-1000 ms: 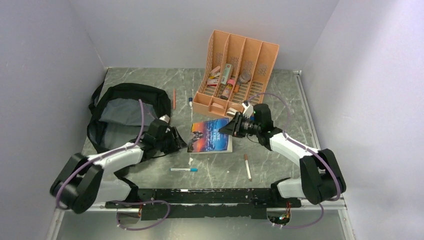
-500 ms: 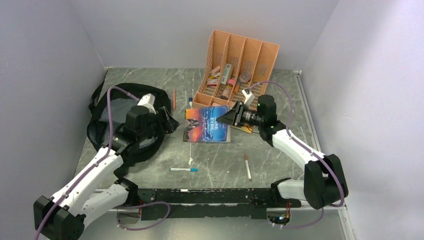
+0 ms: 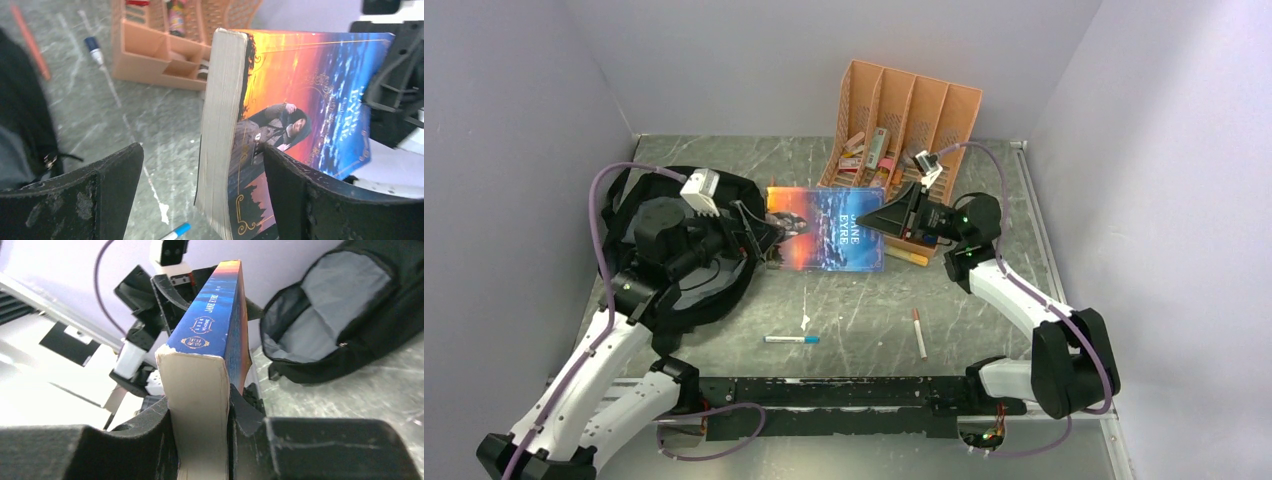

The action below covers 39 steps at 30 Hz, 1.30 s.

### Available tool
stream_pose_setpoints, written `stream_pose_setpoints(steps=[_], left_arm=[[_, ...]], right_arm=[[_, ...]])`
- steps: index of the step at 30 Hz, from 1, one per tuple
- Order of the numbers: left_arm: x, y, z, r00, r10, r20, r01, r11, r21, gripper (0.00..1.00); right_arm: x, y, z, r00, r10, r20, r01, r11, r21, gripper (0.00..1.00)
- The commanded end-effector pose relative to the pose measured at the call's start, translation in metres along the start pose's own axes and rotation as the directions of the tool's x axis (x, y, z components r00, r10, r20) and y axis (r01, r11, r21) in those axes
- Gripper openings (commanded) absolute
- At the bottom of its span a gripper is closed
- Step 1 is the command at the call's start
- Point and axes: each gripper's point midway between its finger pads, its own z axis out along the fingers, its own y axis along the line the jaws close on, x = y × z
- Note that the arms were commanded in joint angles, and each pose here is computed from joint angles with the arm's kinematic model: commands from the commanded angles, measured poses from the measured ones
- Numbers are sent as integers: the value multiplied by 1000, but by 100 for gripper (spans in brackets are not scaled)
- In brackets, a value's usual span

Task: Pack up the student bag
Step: Pick up the book from the center of the board.

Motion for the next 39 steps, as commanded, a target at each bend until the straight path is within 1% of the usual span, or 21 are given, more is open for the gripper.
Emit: stream_pose_setpoints(steps=[1,3,7,9,10,11,14,18,19,26,27,28,29,30,31,33,34,35,37,39], left_arm=[[-11,-41,-9,999,50,18,-53,976,211,93],[-9,-51,-11,999,47,14,-49,961,273,93],[-4,-76,-19,1000,12,8,-15,903,430,93],[-3,-85,-21,1000,-12,10,6,870,493,94],[-3,-88,-21,1000,-19,9,12,857,516,97],[-3,-91,-21,1000,-22,8,14,844,537,97],[-7,-103,-22,1000,-8,7,2,801,598,86],[-6,-111,-26,1000,3,-8,3,763,647,74],[-4,-112,-26,1000,2,-13,7,756,654,70],[-5,-119,-33,1000,-14,-17,22,719,694,33],[-5,-119,-32,1000,-16,-20,25,720,694,26],[-4,-118,-31,1000,-17,-25,29,721,693,13],[-3,-118,-31,999,-18,-31,34,719,694,6],[-3,-118,-30,999,-20,-34,38,720,693,5],[-2,-117,-30,999,-23,-37,42,725,688,5],[-3,-113,-26,999,-29,-37,46,745,666,5],[-3,-110,-23,999,-29,-39,47,761,647,5],[-5,-108,-21,999,-28,-34,43,778,626,5],[-10,-101,-17,999,-32,-14,34,816,577,5],[-16,-97,-14,1000,-27,4,21,843,538,5]], right_arm=[[-9,74,-9,991,-126,42,132,958,-254,0],[-9,81,-11,993,-105,45,113,947,-302,0],[-8,93,-17,997,-67,44,79,910,-407,0],[-8,92,-16,998,-53,36,63,909,-411,0],[-8,92,-16,997,-62,41,74,910,-408,0],[-9,91,-15,997,-70,45,82,911,-403,0],[-13,91,-12,995,-87,51,100,922,-374,0],[-18,88,-8,991,-114,71,131,937,-325,0],[-20,85,-7,990,-118,73,135,941,-310,0],[-20,75,-3,988,-137,68,150,956,-251,0],[-20,72,-3,986,-152,71,164,958,-235,0],[-20,66,-2,984,-160,71,172,963,-209,0],[-22,59,0,982,-176,75,186,967,-174,0],[-25,52,1,979,-186,83,196,973,-125,0],[-28,42,2,973,-210,92,216,974,-64,3],[-37,26,-1,957,-267,115,259,963,80,20],[-43,18,-3,945,-300,127,281,948,149,29],[-47,12,-7,936,-326,134,294,932,214,36],[-56,-1,-17,914,-376,153,310,889,336,48],[-61,-13,-28,896,-411,166,310,849,429,59]])
